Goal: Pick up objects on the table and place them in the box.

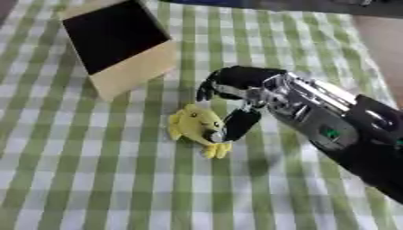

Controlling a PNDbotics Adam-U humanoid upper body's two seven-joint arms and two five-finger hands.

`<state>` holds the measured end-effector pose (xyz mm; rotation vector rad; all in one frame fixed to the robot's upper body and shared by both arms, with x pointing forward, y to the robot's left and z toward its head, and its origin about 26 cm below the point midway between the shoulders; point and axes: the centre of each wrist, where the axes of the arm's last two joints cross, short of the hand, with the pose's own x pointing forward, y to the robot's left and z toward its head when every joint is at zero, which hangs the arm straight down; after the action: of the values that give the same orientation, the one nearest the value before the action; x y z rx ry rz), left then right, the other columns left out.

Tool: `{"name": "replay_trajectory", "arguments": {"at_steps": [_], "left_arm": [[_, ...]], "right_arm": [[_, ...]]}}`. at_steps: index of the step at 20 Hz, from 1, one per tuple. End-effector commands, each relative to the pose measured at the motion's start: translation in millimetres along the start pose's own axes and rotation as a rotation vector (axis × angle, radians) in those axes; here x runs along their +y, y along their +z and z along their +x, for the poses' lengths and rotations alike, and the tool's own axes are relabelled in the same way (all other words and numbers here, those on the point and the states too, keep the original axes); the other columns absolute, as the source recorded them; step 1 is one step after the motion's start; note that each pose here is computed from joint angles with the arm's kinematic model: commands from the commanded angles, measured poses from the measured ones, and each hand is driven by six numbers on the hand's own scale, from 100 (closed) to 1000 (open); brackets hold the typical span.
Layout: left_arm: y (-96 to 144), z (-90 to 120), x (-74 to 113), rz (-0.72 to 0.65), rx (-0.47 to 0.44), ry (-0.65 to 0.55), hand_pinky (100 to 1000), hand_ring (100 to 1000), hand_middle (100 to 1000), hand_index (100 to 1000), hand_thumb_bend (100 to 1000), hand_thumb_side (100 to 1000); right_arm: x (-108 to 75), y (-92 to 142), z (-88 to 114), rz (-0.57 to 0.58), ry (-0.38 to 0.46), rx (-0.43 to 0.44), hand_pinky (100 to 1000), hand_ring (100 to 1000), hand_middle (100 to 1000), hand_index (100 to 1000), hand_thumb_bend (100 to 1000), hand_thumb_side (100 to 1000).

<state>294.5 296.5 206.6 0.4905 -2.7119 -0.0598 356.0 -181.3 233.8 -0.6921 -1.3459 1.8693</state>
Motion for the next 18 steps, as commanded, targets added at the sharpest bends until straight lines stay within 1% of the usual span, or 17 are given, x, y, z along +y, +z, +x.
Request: {"name": "replay_trajectory", "arguments": {"at_steps": [1,3,6,9,11,12,13,14,16,18], "left_arm": [[-5.5,3.9,0.9,-0.008,-0.022,0.001,671,715,694,773,464,588],[-5.7,3.9,0.8,-0.007,-0.022,0.002,671,715,694,773,464,589],[-5.5,3.9,1.1,-0.007,-0.021,0.001,671,715,694,773,463,589],[-5.3,3.8,1.1,-0.007,-0.02,0.0,671,715,694,774,461,589],[-5.0,3.8,1.1,-0.009,-0.018,0.0,671,716,695,773,460,590],[-4.9,3.8,1.0,-0.011,-0.018,-0.001,671,716,695,773,459,590],[-5.0,3.8,1.0,-0.013,-0.017,-0.002,672,716,695,773,458,588],[-5.1,3.8,1.1,-0.014,-0.017,-0.003,672,716,695,773,457,587],[-5.4,3.8,1.2,-0.014,-0.018,-0.004,672,716,695,773,455,586],[-5.2,3.8,1.5,-0.014,-0.017,-0.006,672,716,695,774,453,583]], "right_arm": [[-3.4,0.2,-2.5,-0.007,0.02,0.005,780,783,667,779,376,336],[-1.1,-2.3,-2.5,0.002,0.022,0.005,768,768,648,761,371,332],[1.8,-5.3,-3.3,0.003,0.02,0.012,748,736,609,719,340,319],[1.3,-5.9,-2.4,-0.019,0.009,0.011,724,697,541,636,277,294],[-1.0,-3.8,-0.1,-0.043,-0.002,0.005,716,680,518,606,229,283],[-2.0,-2.5,1.2,-0.052,-0.01,0.001,711,672,513,600,187,279],[-2.9,-0.9,2.5,-0.056,-0.02,-0.002,704,663,511,597,125,244],[-3.6,0.6,3.4,-0.056,-0.033,-0.004,700,657,509,594,100,215],[-5.3,4.6,4.1,-0.049,-0.068,-0.002,690,647,514,600,100,100],[-9.3,11.2,5.5,-0.053,-0.096,0.001,690,648,519,606,100,100]]}}
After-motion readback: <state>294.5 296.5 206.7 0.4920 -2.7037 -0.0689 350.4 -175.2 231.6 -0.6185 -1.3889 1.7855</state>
